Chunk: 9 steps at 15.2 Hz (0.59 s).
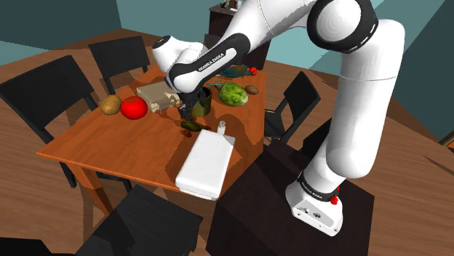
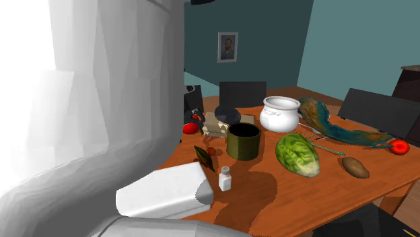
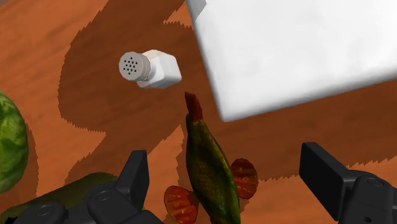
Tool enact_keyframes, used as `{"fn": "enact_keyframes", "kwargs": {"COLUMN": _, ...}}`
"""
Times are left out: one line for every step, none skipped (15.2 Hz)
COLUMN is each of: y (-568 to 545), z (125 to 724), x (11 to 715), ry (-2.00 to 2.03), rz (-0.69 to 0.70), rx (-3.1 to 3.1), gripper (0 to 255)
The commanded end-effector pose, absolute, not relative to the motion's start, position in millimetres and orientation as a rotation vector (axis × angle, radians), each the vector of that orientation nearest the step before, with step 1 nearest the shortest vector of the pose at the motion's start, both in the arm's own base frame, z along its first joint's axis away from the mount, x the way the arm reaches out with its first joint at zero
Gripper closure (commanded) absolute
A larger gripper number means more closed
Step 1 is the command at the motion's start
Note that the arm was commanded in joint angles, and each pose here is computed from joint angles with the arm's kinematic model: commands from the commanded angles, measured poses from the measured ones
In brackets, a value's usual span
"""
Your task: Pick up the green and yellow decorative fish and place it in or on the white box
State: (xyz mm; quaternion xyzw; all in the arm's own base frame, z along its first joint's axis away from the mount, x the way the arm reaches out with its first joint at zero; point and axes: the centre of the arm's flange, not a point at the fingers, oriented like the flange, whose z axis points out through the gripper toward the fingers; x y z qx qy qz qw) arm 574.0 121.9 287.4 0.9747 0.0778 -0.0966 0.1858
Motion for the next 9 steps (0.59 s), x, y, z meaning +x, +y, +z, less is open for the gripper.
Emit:
{"fn": "enact_keyframes", "kwargs": {"y": 125.7, "z": 261.9, "x": 591.9, "ry": 0.228, "rz": -0.287, "rx": 2.705, "gripper": 0}}
{"fn": "enact_keyframes", "kwargs": {"y": 127.5, "z": 249.7, "x": 600.0, "ry": 0.232, "rz": -0.295, "rx": 2.686, "gripper": 0}}
{"fn": "enact_keyframes", "kwargs": {"y": 129.2, "z": 237.4, "x": 608.0, "ry": 0.236, "rz": -0.303, "rx": 2.667, "gripper": 0}}
{"fn": "enact_keyframes", "kwargs": {"y": 130.7, "z": 225.1, "x": 615.9, "ry": 0.24, "rz": -0.311, "rx": 2.648, "gripper": 0}}
{"fn": "enact_keyframes", "kwargs": {"y": 131.0, "z": 222.4, "x": 617.7, "ry": 0.241, "rz": -0.313, "rx": 2.643, "gripper": 0}}
{"fn": "enact_keyframes", "kwargs": {"y": 128.5, "z": 217.8, "x": 616.7, "ry": 0.241, "rz": -0.313, "rx": 2.643, "gripper": 0}}
{"fn": "enact_keyframes", "kwargs": {"y": 126.0, "z": 213.2, "x": 615.8, "ry": 0.241, "rz": -0.313, "rx": 2.643, "gripper": 0}}
{"fn": "enact_keyframes", "kwargs": {"y": 123.6, "z": 208.7, "x": 614.8, "ry": 0.241, "rz": -0.313, "rx": 2.643, "gripper": 0}}
{"fn": "enact_keyframes", "kwargs": {"y": 121.1, "z": 204.1, "x": 613.9, "ry": 0.241, "rz": -0.313, "rx": 2.643, "gripper": 0}}
